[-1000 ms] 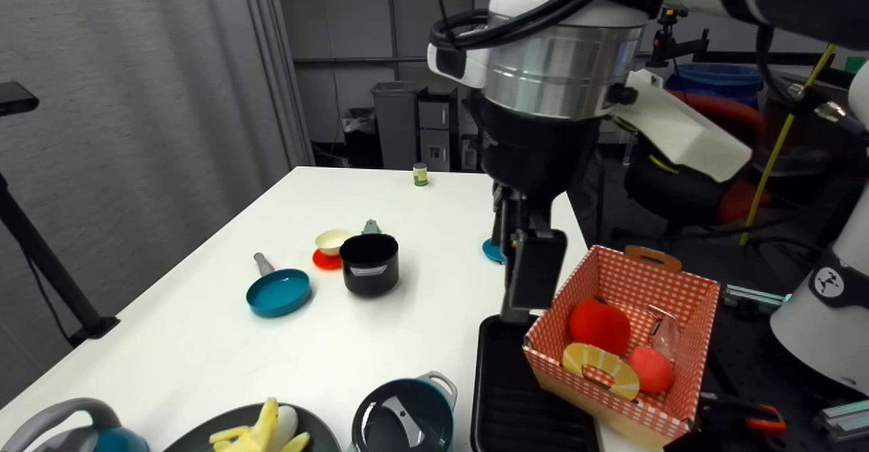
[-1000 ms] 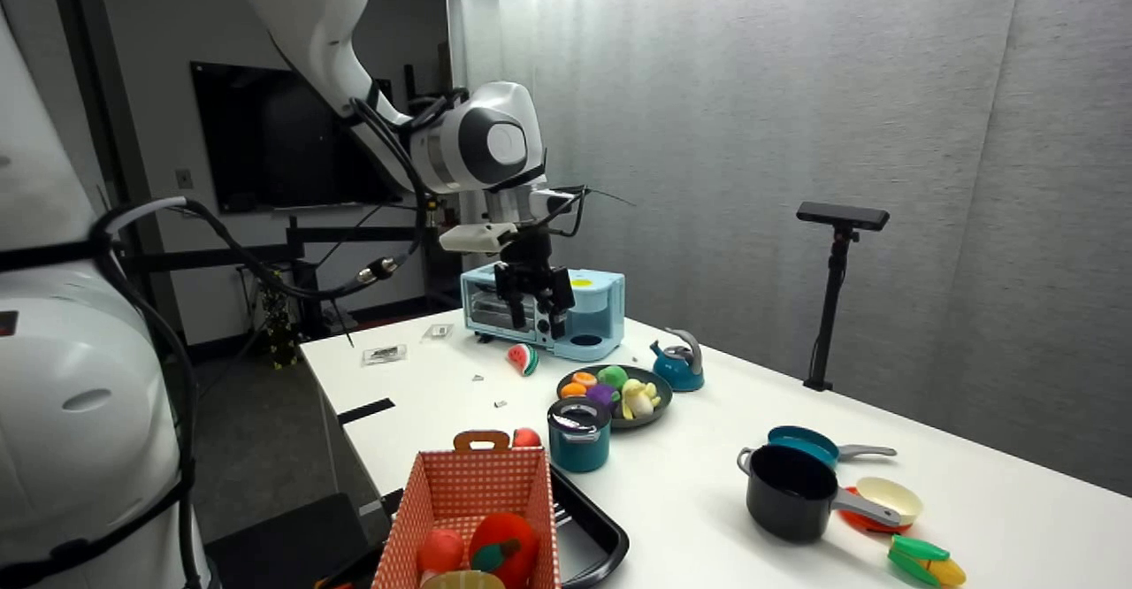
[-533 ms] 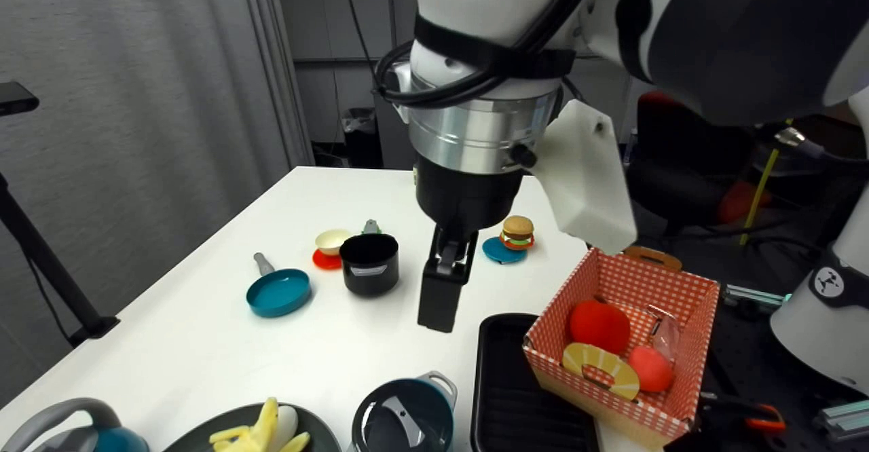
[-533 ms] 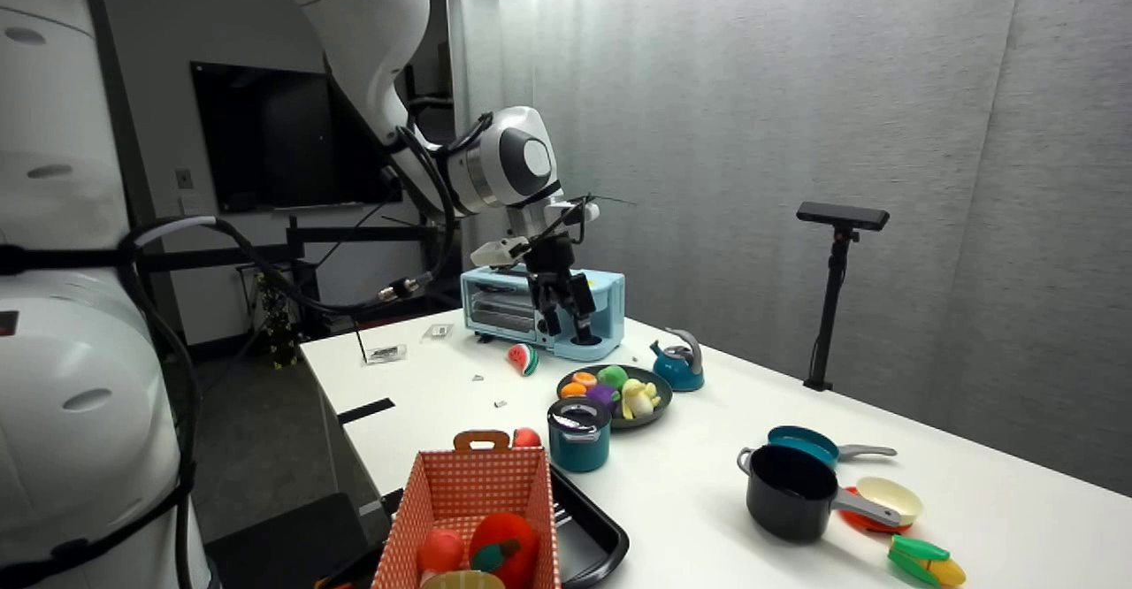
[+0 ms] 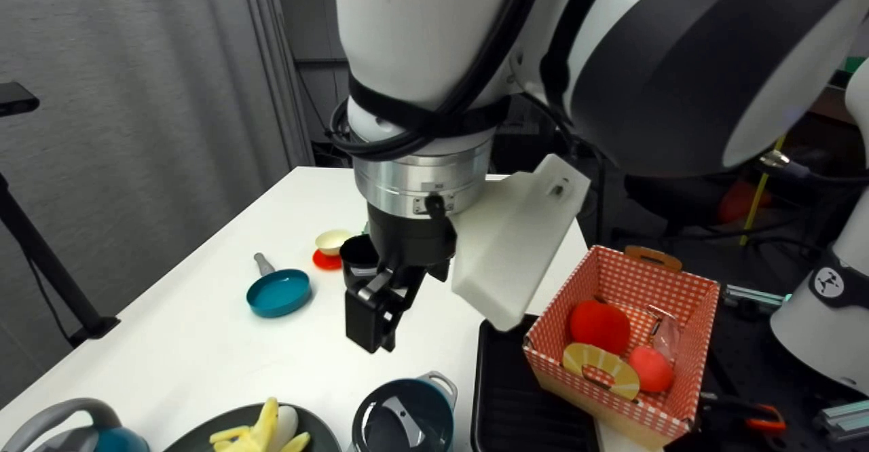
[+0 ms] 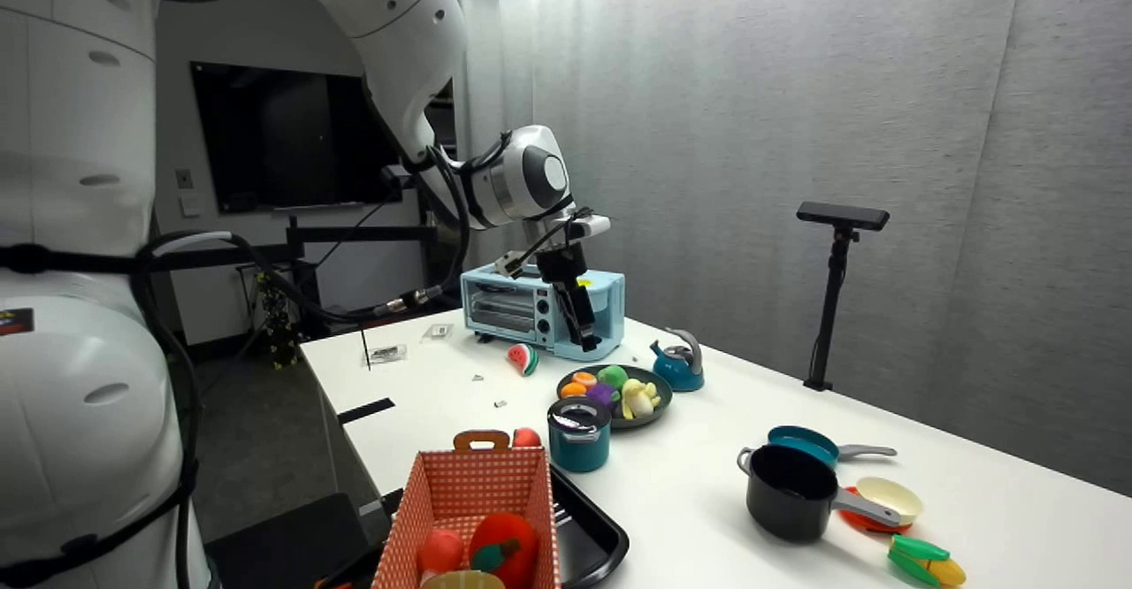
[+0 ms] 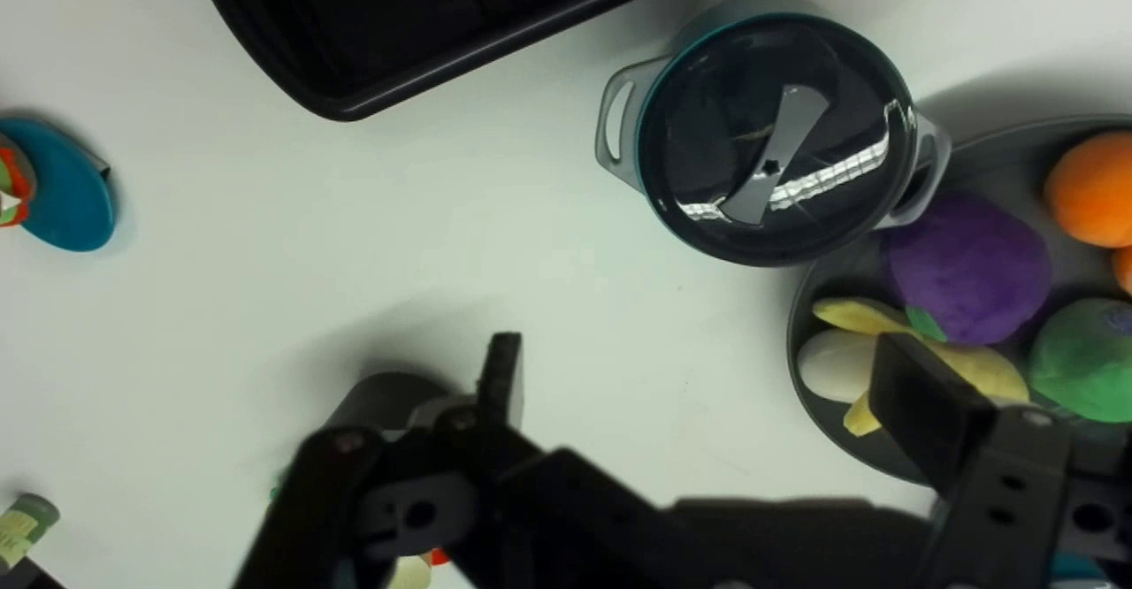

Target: Take the lid off the blue pot and put it on the counter

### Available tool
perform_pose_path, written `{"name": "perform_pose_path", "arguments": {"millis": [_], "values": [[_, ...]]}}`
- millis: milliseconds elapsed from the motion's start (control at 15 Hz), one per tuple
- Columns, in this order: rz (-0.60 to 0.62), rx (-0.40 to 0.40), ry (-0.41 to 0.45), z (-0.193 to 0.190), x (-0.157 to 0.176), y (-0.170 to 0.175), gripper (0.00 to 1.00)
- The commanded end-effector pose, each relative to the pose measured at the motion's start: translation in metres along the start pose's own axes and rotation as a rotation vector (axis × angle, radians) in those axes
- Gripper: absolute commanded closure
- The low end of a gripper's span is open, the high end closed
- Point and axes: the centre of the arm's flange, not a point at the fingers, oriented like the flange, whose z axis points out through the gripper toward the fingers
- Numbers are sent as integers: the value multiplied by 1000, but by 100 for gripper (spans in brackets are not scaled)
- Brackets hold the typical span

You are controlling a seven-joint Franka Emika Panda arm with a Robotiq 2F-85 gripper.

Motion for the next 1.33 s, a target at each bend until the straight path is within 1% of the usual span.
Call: {"name": "perform_pose_path", "arguments": {"millis": [0, 200, 333, 533, 600, 733, 800, 867, 933, 1067, 1267], "values": [[165, -13, -2, 1, 15, -16, 0], [308, -21, 1, 3, 20, -21, 0], [398, -17, -18, 3, 22, -25, 0], [484, -13, -43, 3, 23, -31, 0], [499, -19, -40, 3, 23, -32, 0], [519, -61, 10, 5, 25, -30, 0], [529, -101, 60, 7, 27, -28, 0], [488, -48, 4, 7, 21, -21, 0], [501, -65, 24, 8, 22, -20, 0], [510, -76, 35, 8, 24, -19, 0], [527, -25, -14, 8, 21, -23, 0]]}}
